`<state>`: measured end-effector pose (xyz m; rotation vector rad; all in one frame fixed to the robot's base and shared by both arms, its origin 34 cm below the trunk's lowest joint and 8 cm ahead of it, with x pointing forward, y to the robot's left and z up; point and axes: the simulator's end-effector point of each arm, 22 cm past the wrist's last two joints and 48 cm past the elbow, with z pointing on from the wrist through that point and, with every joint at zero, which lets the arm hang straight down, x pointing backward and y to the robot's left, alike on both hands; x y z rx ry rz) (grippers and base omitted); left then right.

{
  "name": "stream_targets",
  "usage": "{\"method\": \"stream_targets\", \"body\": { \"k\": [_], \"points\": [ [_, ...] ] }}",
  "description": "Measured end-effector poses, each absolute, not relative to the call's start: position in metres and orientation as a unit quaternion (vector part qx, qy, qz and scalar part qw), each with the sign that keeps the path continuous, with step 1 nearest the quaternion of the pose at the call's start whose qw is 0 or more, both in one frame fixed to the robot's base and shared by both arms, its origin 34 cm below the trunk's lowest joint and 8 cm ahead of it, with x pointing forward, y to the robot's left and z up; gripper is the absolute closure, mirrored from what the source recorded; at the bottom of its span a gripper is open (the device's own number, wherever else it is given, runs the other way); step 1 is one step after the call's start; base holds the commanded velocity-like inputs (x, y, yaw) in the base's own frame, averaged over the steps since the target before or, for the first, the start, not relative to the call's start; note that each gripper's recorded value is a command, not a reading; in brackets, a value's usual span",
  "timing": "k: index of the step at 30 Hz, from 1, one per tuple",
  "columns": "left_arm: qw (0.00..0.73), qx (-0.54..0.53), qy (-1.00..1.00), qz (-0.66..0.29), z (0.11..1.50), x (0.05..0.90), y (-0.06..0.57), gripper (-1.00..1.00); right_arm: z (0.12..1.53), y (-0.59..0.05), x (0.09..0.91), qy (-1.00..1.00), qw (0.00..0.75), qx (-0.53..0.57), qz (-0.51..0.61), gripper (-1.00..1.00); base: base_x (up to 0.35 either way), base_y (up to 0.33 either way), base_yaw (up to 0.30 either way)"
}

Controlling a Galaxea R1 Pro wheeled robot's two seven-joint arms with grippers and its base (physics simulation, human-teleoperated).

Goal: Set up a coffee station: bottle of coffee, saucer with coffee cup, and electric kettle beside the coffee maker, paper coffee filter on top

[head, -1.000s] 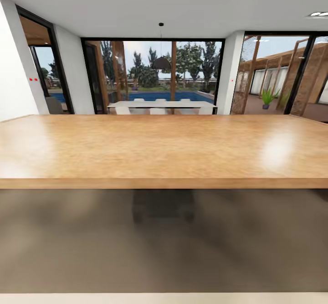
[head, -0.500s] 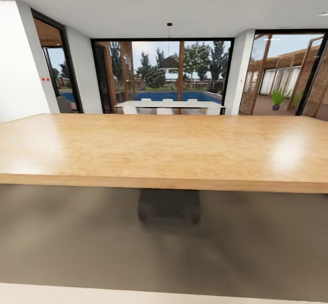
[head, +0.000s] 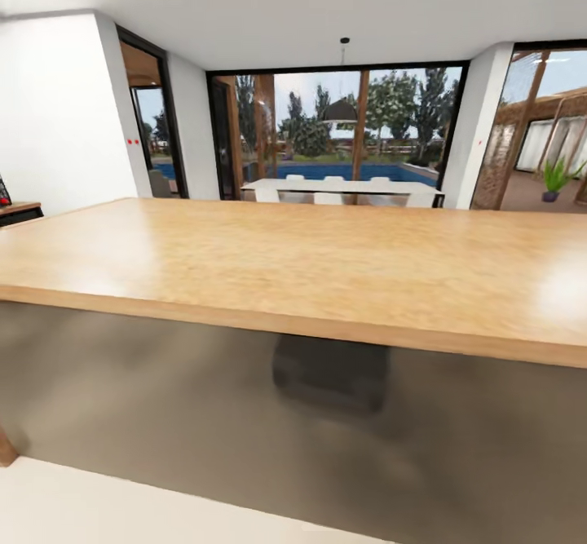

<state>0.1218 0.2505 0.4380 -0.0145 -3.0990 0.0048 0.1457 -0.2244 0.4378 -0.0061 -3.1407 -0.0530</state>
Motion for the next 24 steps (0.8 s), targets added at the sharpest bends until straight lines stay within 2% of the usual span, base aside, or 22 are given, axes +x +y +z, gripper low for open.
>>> {"method": "stream_targets", "body": {
  "k": [24],
  "points": [
    [0.029,-0.003,-1.0,-0.003,0.4383,0.1154,0.2558,-1.0,0.4378,-0.2229,0.1521,-1.0,-0.005,0.001,-0.02,-1.0,0.0,0.0,0.275]
  ]
}}
